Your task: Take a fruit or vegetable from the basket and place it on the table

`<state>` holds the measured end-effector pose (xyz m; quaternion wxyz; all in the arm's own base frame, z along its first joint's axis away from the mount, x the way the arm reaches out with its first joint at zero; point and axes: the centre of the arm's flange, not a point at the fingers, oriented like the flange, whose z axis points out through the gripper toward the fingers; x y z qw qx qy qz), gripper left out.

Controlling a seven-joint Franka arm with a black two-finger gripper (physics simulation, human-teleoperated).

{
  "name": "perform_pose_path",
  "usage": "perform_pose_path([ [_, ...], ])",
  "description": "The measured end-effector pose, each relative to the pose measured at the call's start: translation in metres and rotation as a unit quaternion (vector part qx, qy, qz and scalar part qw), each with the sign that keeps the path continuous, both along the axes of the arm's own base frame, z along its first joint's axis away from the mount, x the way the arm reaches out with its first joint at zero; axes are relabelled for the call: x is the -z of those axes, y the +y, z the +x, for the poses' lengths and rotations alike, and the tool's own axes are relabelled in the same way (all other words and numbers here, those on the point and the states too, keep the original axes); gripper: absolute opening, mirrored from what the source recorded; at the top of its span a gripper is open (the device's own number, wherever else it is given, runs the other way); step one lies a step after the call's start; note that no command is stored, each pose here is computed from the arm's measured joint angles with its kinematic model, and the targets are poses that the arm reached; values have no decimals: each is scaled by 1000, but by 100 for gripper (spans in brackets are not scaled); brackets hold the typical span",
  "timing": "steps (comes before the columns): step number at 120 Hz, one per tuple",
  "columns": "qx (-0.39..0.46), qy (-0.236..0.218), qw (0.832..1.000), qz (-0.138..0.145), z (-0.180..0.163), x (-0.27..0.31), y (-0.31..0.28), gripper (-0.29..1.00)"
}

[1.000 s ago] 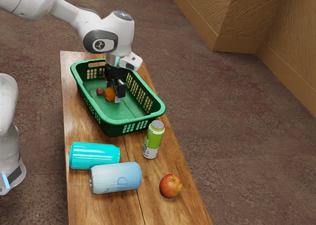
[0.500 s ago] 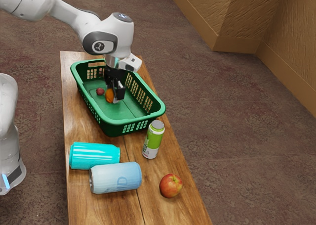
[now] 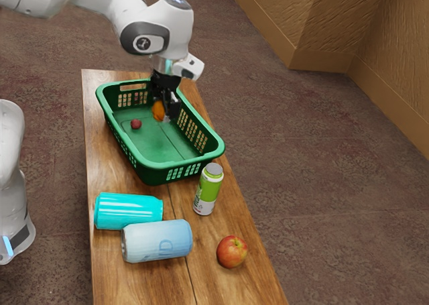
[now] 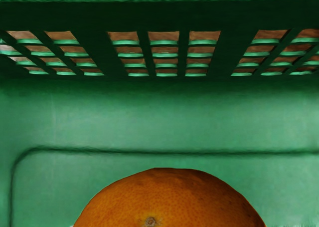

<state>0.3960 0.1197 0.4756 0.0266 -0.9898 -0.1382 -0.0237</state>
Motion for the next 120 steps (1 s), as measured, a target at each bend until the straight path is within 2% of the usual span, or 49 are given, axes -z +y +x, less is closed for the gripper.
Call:
perform_pose_path([
  [45,16,-9,1000,25,14,-72,-29,36],
  [98,68,23,997,20,13,-72,-112,36],
  [120,79,47,996,20,-3,-74,-134,36],
])
